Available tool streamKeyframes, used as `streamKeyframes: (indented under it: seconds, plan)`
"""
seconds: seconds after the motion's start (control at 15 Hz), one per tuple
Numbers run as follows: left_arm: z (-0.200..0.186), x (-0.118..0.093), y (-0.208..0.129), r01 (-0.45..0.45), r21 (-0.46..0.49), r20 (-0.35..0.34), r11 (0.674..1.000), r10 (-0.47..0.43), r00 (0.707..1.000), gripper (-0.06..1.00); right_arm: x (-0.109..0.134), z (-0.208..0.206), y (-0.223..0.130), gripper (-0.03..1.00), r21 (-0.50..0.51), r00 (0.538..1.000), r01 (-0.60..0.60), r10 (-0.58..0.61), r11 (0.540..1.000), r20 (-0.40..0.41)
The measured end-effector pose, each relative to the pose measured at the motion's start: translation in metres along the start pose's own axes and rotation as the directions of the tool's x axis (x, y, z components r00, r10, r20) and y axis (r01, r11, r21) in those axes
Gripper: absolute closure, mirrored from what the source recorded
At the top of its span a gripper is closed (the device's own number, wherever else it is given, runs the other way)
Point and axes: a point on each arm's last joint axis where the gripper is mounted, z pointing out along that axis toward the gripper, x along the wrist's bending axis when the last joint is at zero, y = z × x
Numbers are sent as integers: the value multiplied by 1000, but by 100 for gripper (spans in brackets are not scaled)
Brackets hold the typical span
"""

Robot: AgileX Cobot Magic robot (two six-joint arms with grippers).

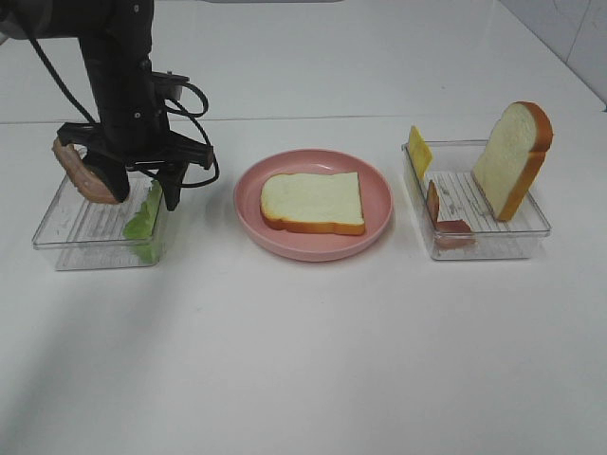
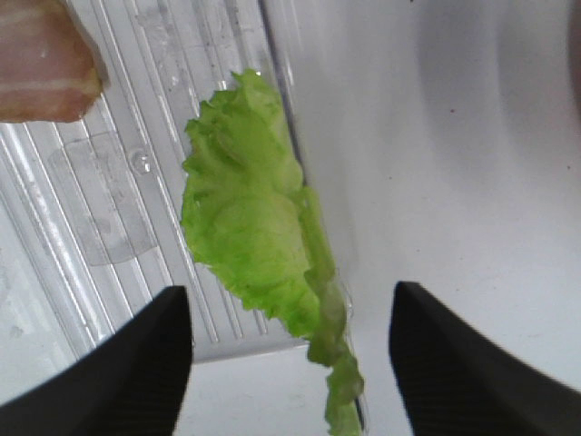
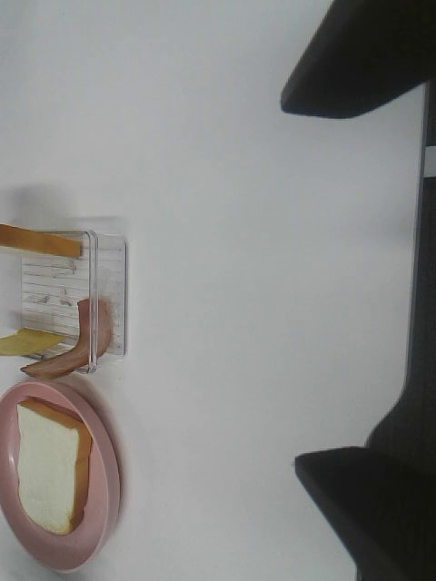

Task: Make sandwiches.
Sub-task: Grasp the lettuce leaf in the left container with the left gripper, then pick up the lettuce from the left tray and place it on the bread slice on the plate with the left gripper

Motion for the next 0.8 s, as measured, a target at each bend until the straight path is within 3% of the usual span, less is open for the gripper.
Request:
streamKeyframes:
  seconds: [0.13,0.27,0.33,0.67,0.8]
  plan:
    - [0,0,0,0,-3,1,1000,0,1000,56,0,0,0,1,0,1000,0,0,1000,0]
    - [0,0,0,-1,-4,1,1000,1,1000,84,0,0,0,1,0,1000,0,0,1000,0]
    - [0,0,0,-3,-4,2,1000,3,1000,92,0,0,0,1,0,1000,0,0,1000,0]
    - [-3,-1,-1,-17,4,13,1000,17,1000,93,0,0,0,1,0,1000,0,0,1000,0]
    - [-30,1,-3,-7,-38,27,999,8,1000,93,0,0,0,1,0,1000,0,0,1000,0]
